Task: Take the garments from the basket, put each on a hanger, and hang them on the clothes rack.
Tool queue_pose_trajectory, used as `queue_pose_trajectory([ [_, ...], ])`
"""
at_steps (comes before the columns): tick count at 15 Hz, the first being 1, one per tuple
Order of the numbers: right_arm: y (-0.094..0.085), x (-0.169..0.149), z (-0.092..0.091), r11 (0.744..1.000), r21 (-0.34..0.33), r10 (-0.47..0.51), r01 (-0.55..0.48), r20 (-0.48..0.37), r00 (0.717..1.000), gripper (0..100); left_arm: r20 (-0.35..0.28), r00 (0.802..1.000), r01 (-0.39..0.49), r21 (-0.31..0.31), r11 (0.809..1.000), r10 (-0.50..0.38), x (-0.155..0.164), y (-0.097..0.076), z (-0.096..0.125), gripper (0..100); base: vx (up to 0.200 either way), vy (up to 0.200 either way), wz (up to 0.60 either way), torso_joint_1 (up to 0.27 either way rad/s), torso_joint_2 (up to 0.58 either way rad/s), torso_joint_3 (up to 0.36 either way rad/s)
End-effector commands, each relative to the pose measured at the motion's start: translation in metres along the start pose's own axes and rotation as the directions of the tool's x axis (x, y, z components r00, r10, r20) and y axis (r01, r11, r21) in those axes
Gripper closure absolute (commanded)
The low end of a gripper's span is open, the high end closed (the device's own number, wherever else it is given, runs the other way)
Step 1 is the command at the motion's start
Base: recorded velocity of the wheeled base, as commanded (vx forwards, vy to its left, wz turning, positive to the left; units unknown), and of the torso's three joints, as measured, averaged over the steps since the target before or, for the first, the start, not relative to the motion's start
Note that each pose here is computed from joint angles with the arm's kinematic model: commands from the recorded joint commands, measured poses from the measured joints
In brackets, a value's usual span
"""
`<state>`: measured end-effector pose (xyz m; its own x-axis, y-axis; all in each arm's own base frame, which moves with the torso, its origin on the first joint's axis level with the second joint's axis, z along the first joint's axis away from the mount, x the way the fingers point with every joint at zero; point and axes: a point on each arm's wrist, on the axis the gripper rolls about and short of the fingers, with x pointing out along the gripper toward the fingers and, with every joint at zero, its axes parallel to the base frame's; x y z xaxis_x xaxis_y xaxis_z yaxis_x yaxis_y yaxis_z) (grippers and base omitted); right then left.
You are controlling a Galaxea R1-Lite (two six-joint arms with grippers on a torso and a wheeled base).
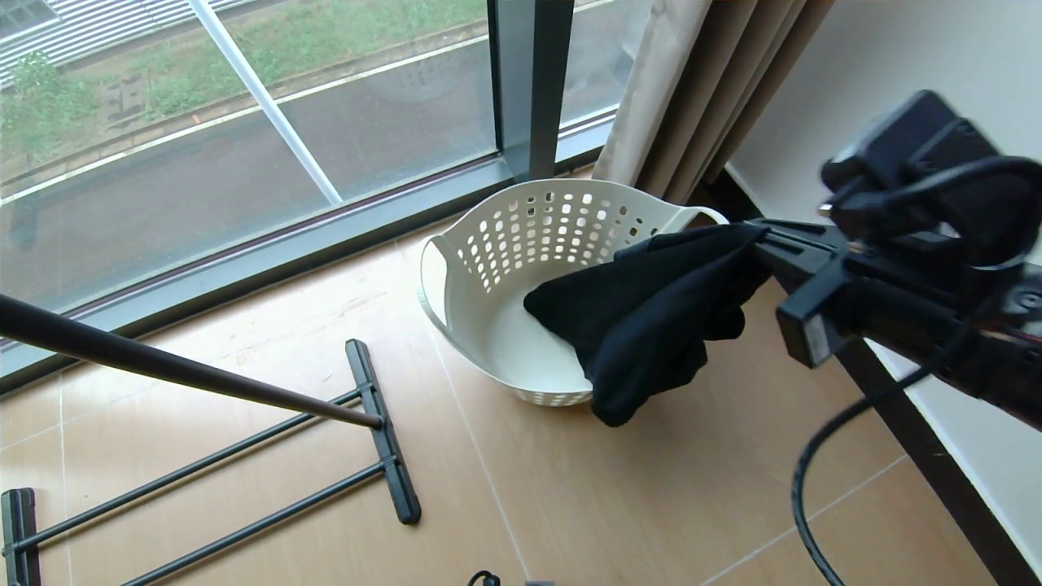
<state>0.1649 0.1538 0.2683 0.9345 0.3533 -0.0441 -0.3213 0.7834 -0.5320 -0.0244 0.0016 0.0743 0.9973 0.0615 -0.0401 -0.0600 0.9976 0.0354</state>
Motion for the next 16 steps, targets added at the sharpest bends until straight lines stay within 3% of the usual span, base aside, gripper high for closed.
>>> queue_pose_trajectory([
  [1, -0.007, -0.053, 0.004, 0.993, 0.096, 0.061, -0.072, 0.111, 0.992, 100, -0.001, 1.0, -0.001, -0.004, 1.0, 0.001, 0.0, 0.0, 0.0, 0, 0.0, 0.0, 0.0, 0.0, 0.0, 0.0],
  [2, -0.003, -0.053, 0.001, 0.986, 0.138, 0.081, -0.095, 0.104, 0.991, 100, -0.001, 1.0, -0.001, -0.016, 1.0, 0.001, 0.0, 0.0, 0.0, 0, 0.0, 0.0, 0.0, 0.0, 0.0, 0.0],
  [8, 0.01, -0.033, -0.007, 0.984, 0.114, 0.132, -0.138, 0.055, 0.99, 100, -0.001, 1.0, -0.001, -0.02, 1.0, 0.001, 0.0, 0.0, 0.0, 0, 0.0, 0.0, 0.0, 0.003, 0.0, 0.164],
  [16, 0.01, -0.028, -0.013, 0.986, 0.108, 0.124, -0.126, 0.025, 0.992, 100, -0.001, 1.0, -0.001, -0.027, 1.0, 0.001, 0.0, 0.0, 0.0, 0, 0.0, 0.0, 0.0, -0.001, 0.0, 0.204],
])
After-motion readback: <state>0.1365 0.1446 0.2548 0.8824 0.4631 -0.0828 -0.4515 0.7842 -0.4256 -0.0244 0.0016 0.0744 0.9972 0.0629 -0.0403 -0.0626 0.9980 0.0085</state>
